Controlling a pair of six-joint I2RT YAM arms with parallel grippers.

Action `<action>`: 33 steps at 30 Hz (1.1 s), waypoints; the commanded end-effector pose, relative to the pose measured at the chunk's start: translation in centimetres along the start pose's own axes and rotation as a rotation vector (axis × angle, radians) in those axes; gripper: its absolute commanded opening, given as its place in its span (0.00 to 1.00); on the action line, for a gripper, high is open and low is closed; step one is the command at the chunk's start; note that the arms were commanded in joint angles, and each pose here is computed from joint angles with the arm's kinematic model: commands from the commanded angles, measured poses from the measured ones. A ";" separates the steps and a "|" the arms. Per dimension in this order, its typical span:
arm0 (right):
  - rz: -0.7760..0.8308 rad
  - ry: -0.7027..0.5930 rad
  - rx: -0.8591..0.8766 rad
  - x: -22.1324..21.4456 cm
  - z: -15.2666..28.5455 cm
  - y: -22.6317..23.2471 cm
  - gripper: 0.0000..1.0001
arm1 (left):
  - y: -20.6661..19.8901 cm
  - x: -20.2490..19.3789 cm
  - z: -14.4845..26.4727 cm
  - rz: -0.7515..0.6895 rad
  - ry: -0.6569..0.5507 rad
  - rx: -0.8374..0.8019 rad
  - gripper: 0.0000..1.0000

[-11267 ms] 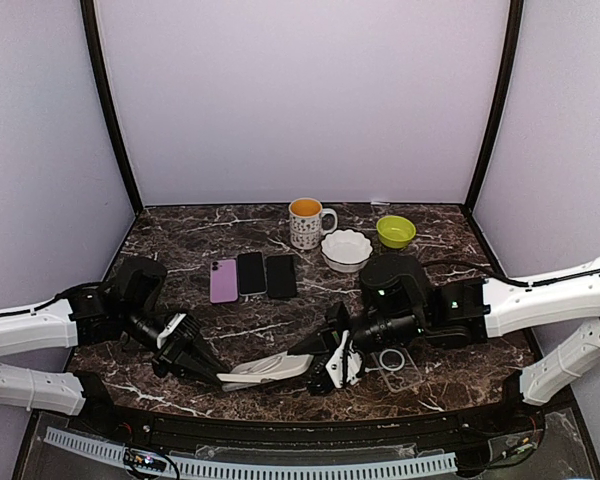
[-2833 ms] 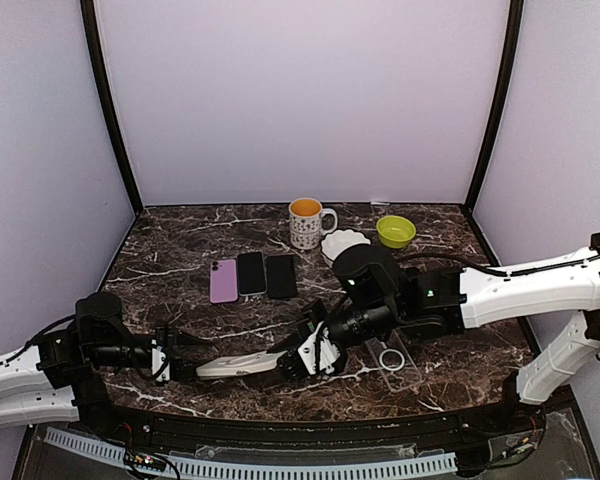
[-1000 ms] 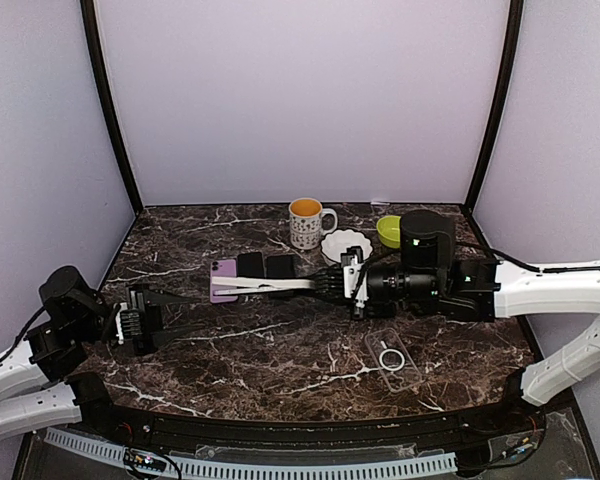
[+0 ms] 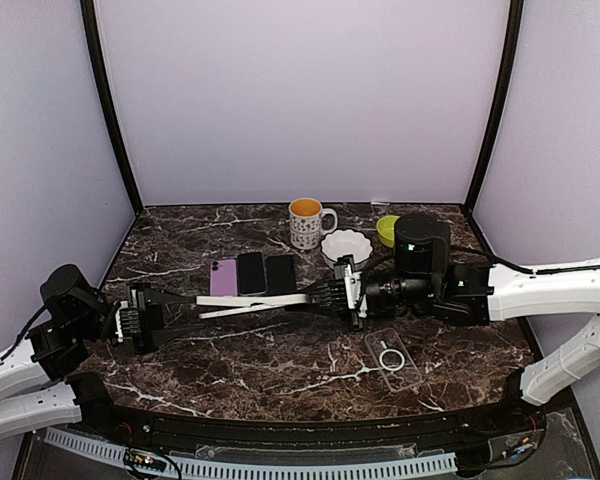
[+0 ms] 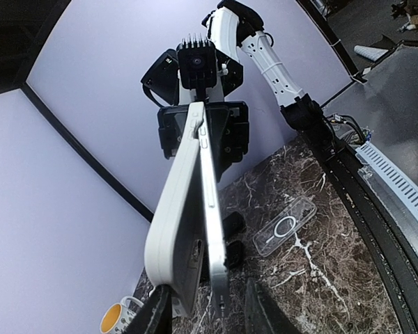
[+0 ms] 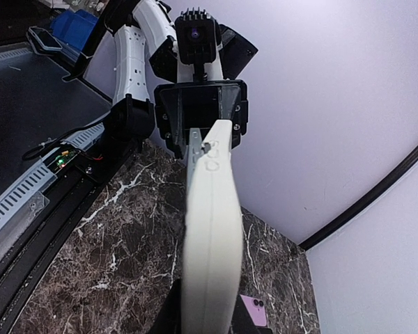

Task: Take the phone out of the phone case
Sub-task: Pass from the right arm to the left

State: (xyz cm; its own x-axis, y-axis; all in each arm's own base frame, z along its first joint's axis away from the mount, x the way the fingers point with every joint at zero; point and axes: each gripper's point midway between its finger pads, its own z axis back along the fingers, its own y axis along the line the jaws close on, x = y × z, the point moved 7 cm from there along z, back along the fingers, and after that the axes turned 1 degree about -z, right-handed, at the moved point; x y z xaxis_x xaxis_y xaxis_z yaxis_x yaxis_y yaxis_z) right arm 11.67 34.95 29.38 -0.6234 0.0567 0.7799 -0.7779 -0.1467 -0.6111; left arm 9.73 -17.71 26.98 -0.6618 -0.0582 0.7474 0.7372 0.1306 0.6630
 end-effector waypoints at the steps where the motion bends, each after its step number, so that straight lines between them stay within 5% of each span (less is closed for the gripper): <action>1: 0.086 -0.137 -0.095 3.6 -0.3 -2.5 0.00 | 0.1 0.6 0.0 0.000 -0.034 -0.015 0.37; 11: 0.111 -0.112 -0.158 3.6 0.3 -2.9 0.00 | 0.9 0.4 0.4 -0.026 0.016 0.067 0.34; 33: 0.130 -0.073 -0.093 2.9 -1.4 -1.9 0.00 | 0.0 0.7 0.1 0.006 -0.038 -0.023 0.31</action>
State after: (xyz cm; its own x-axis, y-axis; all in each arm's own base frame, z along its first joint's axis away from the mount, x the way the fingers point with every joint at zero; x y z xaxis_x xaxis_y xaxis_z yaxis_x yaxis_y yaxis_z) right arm 11.56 36.07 29.37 -0.6617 0.0600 0.7473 -0.7478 -0.1242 -0.6522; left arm 9.46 -17.55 27.19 -0.6672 -0.0434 0.7436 0.7347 0.1260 0.6666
